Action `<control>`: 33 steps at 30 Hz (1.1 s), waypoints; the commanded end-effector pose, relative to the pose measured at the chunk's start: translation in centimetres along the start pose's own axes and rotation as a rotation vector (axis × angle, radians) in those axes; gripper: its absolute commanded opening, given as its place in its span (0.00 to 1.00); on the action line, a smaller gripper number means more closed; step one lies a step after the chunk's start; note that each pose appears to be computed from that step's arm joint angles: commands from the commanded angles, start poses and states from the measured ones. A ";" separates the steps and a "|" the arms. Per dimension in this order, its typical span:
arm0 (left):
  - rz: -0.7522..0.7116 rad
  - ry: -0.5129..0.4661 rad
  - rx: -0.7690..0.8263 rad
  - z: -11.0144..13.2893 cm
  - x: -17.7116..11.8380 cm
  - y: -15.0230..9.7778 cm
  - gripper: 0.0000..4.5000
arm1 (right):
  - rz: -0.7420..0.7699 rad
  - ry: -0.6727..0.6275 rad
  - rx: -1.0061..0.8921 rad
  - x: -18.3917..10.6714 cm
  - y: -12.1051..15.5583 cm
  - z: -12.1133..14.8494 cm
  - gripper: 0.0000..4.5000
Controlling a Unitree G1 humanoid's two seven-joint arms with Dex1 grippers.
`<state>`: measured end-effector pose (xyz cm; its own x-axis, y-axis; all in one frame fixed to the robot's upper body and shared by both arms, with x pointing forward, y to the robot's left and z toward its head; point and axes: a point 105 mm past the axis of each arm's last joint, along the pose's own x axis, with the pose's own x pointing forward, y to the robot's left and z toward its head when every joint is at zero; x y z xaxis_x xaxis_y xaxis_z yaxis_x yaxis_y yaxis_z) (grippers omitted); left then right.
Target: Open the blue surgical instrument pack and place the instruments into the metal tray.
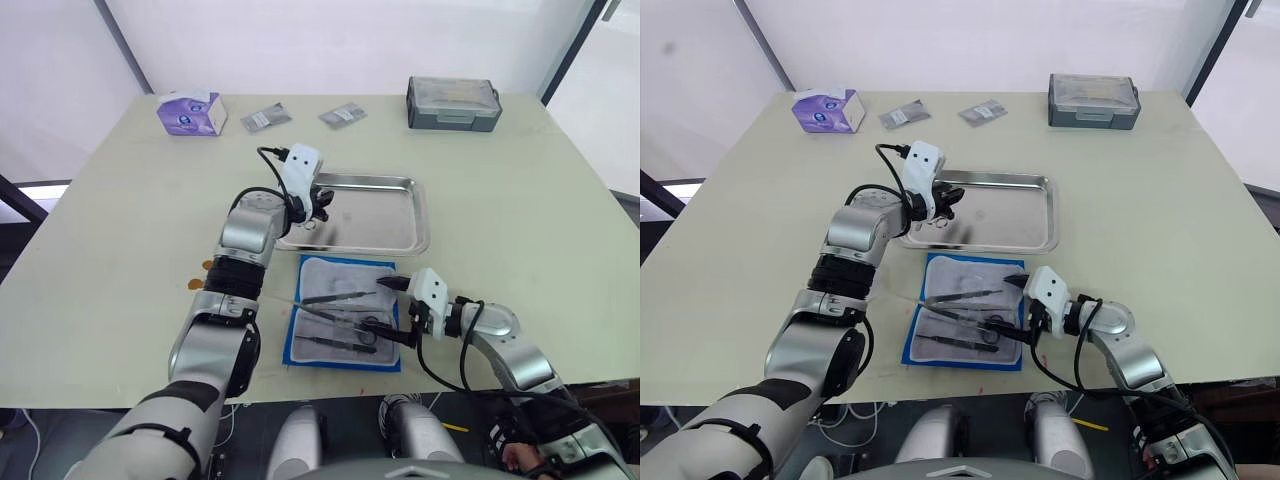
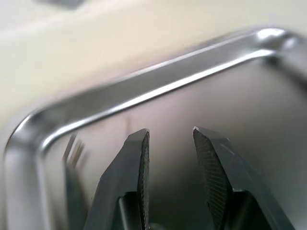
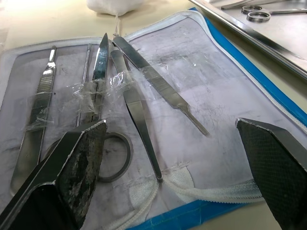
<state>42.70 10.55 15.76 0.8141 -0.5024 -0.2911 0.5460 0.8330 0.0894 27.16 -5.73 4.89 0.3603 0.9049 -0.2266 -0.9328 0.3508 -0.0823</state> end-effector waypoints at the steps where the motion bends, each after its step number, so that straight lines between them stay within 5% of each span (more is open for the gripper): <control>1: -0.165 -0.095 0.061 1.8 -1.3 -1.5 0.34 | 0.033 0.177 0.127 -0.2 2.0 -5.3 1.00; 6: -0.433 -0.150 0.153 1.0 -4.7 -2.8 0.34 | 0.031 0.178 0.132 -0.3 2.0 -5.4 1.00; 13: -0.718 -0.044 0.246 -2.8 -8.9 -3.9 0.34 | 0.040 0.179 0.129 -0.8 1.7 -5.3 1.00; 33: -0.889 0.167 0.437 -8.6 -9.3 -4.1 0.34 | 0.058 0.190 0.111 -1.6 1.1 -5.3 1.00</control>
<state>31.11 13.92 9.18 0.0591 -0.8330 -0.5501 0.9972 0.0238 0.0711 27.09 -6.40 4.93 0.3298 0.9121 -0.2436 -0.9440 0.3176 -0.0890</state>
